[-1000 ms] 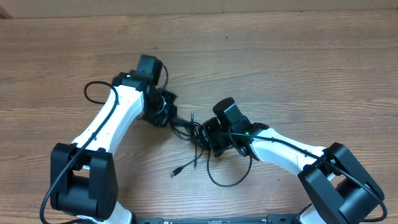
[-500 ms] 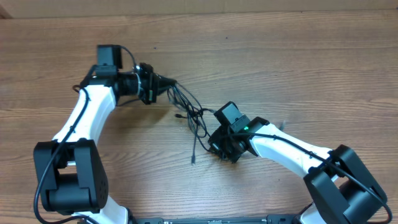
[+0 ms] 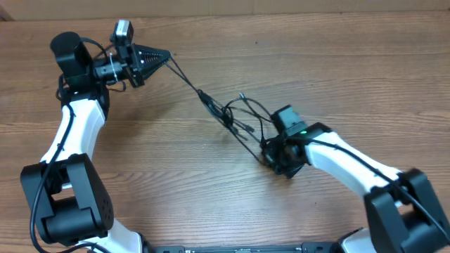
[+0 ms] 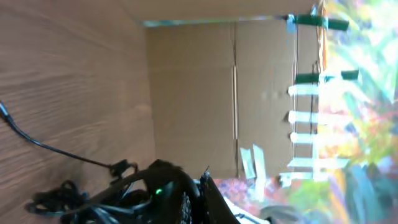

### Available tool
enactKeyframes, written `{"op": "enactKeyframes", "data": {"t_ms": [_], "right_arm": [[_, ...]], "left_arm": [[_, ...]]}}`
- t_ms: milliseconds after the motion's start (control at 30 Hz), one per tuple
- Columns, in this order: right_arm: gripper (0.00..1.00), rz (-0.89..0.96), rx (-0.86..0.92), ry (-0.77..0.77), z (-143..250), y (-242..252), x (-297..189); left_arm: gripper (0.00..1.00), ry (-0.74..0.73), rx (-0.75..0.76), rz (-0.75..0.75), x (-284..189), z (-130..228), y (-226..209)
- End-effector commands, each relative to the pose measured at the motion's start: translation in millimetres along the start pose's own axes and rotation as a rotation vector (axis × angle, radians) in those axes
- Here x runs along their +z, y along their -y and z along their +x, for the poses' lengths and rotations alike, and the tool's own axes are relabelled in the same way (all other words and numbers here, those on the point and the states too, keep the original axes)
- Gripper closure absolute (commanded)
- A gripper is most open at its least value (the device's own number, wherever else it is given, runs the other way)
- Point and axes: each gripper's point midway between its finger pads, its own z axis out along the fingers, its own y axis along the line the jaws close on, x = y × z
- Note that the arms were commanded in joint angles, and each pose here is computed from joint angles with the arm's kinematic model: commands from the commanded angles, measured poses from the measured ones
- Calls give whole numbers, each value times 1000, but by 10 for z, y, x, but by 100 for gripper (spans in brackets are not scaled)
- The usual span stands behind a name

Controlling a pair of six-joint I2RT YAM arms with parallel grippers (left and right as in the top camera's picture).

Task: Untangle cables
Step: 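Pull the left gripper up-left, stretching the cables from the right gripper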

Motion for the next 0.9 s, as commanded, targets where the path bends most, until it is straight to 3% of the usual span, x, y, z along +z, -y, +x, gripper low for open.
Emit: {"op": "enactKeyframes", "data": {"t_ms": [0,233,300,400,433,467,500,533,600,867], "right_arm": [[96,75,-153,72,-142,309,-40],[96,-140,-565,-55,280,-18,-289],[96,-143,-611,-64,333,2,-325],[95,-131,-640,-78,377,70,-364],[91,-125,-651,-89,398,100,-374],[82,-117,-658,-94,408,129,-381],[72,-107,-661,-100,418,162,-388],[63,-96,-660,-106,426,192,-387],[55,-87,-656,-113,433,217,-386],[37,-132,-659,-69,351,33,-496]], "left_arm": [[96,86,176,7,-210,-103,535],[96,-103,292,39,190,272,561],[87,-160,330,54,317,395,569],[53,-218,357,72,497,538,584],[29,-231,371,78,551,576,589],[11,-240,383,83,591,604,593],[0,-249,396,88,638,636,597],[0,-260,406,93,689,671,601],[0,-270,426,101,770,717,608],[0,-238,417,78,1021,751,476]]}}
